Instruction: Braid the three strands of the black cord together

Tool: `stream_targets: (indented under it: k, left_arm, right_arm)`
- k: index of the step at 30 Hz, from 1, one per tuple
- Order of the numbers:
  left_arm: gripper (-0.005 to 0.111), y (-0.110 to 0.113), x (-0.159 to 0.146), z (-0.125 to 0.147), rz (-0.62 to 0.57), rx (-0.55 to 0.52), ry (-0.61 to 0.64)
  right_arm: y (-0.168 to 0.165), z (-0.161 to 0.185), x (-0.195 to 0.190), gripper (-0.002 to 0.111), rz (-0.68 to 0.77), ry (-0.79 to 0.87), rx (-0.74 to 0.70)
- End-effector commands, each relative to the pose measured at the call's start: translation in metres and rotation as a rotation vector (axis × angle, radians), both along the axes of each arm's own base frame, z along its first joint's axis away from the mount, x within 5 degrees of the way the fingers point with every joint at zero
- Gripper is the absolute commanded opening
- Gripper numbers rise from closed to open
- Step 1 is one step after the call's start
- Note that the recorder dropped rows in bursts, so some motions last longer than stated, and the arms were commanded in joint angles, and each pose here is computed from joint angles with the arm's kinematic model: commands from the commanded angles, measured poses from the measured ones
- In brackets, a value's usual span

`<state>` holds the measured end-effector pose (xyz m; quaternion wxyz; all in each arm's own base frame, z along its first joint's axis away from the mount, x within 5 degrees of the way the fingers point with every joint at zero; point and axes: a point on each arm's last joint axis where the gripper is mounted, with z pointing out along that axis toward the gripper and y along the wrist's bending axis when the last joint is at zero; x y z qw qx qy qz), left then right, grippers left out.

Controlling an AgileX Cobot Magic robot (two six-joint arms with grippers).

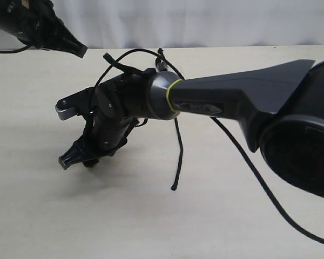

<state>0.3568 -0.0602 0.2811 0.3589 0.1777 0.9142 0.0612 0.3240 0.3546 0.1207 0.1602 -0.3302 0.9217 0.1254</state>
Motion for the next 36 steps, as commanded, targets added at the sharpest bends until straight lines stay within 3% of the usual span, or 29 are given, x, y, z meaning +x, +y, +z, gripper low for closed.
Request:
stream_targets:
  k: [1,9,15,19,30,36]
  left_arm:
    - [0.000,0.001,0.000,0.002,0.007,-0.014,-0.016]
    - [0.000,0.001,0.000,0.002,0.007,-0.015,-0.017]
    - [0.000,0.001,0.000,0.002,0.007,-0.015,-0.017]
    - [0.000,0.001,0.000,0.002,0.007,-0.015,-0.017]
    - [0.000,0.001,0.000,0.002,0.007,-0.015,-0.017]
    - [0.000,0.001,0.000,0.002,0.007,-0.014,-0.014]
  right_arm:
    - [0.002,-0.007,0.003,0.052,-0.002,-0.012,0.003]
    - [-0.001,-0.011,-0.001,0.049,0.006,0.025,-0.038]
    - [-0.005,-0.013,-0.002,0.017,0.027,0.034,-0.089]
    - [-0.011,-0.013,-0.004,0.004,0.053,0.055,-0.164]
    - [-0.042,0.027,-0.006,0.005,0.118,0.024,-0.423]
    - [-0.078,0.040,0.016,0.005,0.043,0.037,-0.509]
